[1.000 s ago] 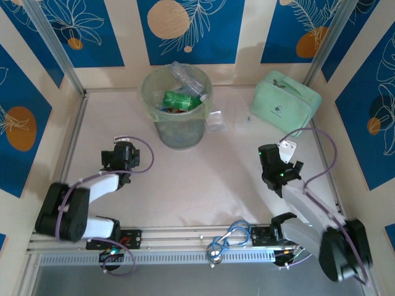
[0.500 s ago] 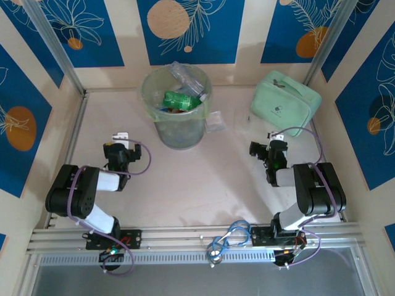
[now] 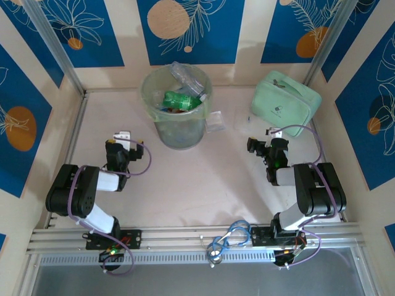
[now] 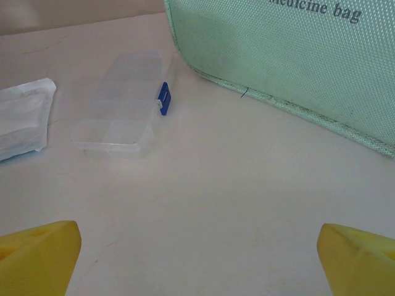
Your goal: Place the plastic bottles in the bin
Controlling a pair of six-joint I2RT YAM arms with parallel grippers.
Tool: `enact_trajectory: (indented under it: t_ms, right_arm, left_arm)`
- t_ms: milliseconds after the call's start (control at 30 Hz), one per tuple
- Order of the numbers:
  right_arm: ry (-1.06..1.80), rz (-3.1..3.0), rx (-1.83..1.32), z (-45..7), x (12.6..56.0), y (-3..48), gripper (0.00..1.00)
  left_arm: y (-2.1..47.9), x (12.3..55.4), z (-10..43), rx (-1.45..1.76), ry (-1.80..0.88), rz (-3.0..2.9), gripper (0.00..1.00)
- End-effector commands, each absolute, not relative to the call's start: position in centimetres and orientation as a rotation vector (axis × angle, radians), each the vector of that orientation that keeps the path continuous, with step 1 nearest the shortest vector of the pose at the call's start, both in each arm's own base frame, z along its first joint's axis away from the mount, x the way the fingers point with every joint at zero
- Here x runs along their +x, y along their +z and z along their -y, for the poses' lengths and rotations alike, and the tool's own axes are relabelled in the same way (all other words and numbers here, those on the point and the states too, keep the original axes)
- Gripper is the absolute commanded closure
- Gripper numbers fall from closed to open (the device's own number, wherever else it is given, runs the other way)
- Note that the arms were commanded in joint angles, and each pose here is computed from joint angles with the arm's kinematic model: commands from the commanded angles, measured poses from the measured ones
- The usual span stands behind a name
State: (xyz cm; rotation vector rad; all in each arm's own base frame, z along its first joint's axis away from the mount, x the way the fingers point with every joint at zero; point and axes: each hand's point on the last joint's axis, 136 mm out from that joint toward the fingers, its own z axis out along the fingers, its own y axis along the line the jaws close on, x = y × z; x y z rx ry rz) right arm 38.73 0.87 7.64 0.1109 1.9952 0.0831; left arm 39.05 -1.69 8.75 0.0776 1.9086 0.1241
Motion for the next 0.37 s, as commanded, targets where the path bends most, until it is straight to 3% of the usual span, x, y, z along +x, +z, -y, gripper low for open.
enact_trajectory:
  t_ms: [0,333]
  right_arm:
    - [0.093,-1.937,0.076,-1.21,39.65,9.45,0.01]
    - [0.113,-1.941,0.056,-1.54,39.66,9.4,0.01]
  left_arm:
    - [9.41,39.35,2.63,0.125,0.092,-1.877,0.0]
    - [9.41,39.34,2.6,0.124,0.092,-1.877,0.0]
